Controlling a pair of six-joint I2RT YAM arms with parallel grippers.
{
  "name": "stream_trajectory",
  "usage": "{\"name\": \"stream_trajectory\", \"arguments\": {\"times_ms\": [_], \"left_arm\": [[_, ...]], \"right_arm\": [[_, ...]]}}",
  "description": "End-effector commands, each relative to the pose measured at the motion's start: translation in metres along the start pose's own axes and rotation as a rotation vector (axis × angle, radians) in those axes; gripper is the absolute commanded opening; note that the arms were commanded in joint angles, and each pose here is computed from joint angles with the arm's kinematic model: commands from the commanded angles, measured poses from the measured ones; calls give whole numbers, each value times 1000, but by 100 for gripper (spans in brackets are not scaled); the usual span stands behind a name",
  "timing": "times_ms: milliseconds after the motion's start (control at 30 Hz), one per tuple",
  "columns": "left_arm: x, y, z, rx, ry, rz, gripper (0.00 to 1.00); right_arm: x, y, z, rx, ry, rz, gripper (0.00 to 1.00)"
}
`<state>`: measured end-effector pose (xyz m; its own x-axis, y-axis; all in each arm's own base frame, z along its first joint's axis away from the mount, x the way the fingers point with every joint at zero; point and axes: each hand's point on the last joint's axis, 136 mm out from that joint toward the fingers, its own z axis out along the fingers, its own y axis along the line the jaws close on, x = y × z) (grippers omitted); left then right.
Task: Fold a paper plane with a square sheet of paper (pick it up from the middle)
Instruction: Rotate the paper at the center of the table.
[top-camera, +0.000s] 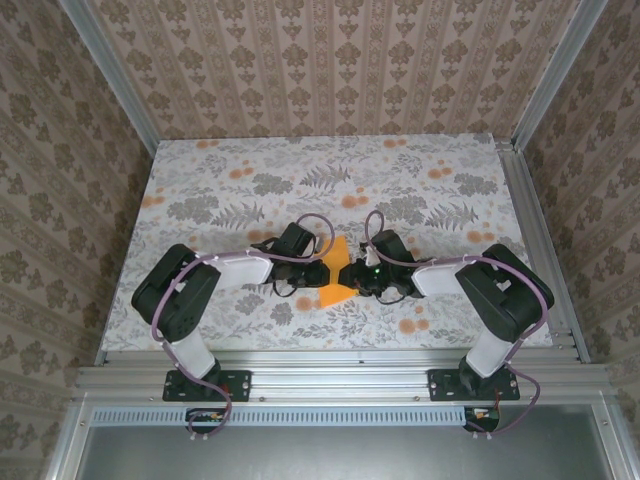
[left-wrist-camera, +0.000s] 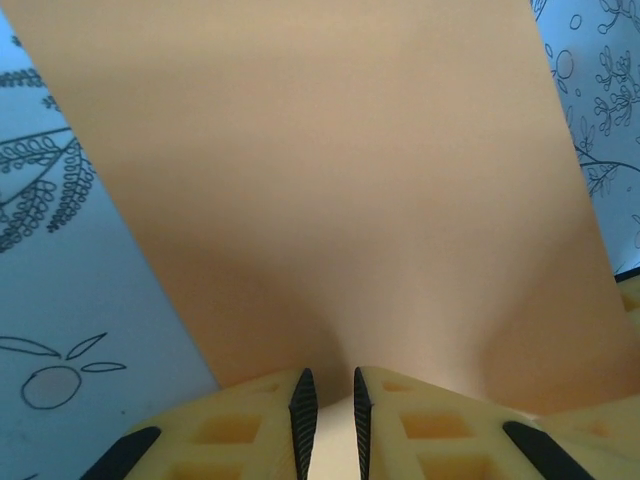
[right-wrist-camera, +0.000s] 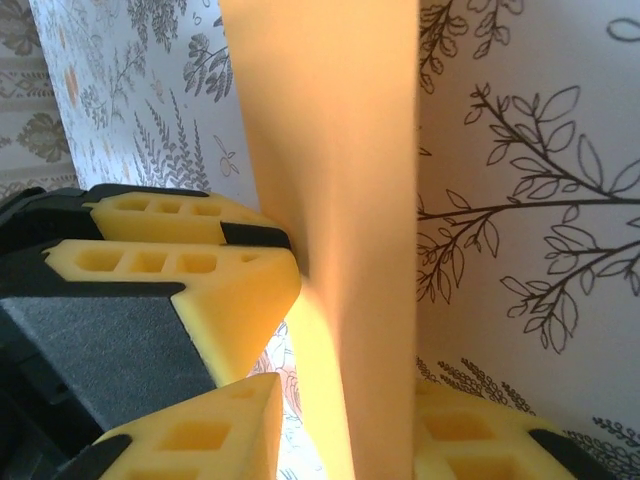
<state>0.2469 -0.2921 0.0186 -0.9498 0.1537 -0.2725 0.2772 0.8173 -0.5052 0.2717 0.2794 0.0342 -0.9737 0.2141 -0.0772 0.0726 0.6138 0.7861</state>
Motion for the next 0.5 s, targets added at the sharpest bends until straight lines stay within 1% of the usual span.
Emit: {"name": "stream_trajectory", "arguments": {"times_ms": [0, 200, 467], "left_arm": [[43, 41, 14, -137, 135, 7, 23], [54, 48, 15, -155, 176, 31, 22], [56, 46, 15, -138, 187, 47, 22]], "right_arm": [[-14, 6, -5, 3, -21, -32, 35], [-36, 8, -3, -3, -10, -50, 35], [-58, 7, 9, 5, 25, -76, 34]]}}
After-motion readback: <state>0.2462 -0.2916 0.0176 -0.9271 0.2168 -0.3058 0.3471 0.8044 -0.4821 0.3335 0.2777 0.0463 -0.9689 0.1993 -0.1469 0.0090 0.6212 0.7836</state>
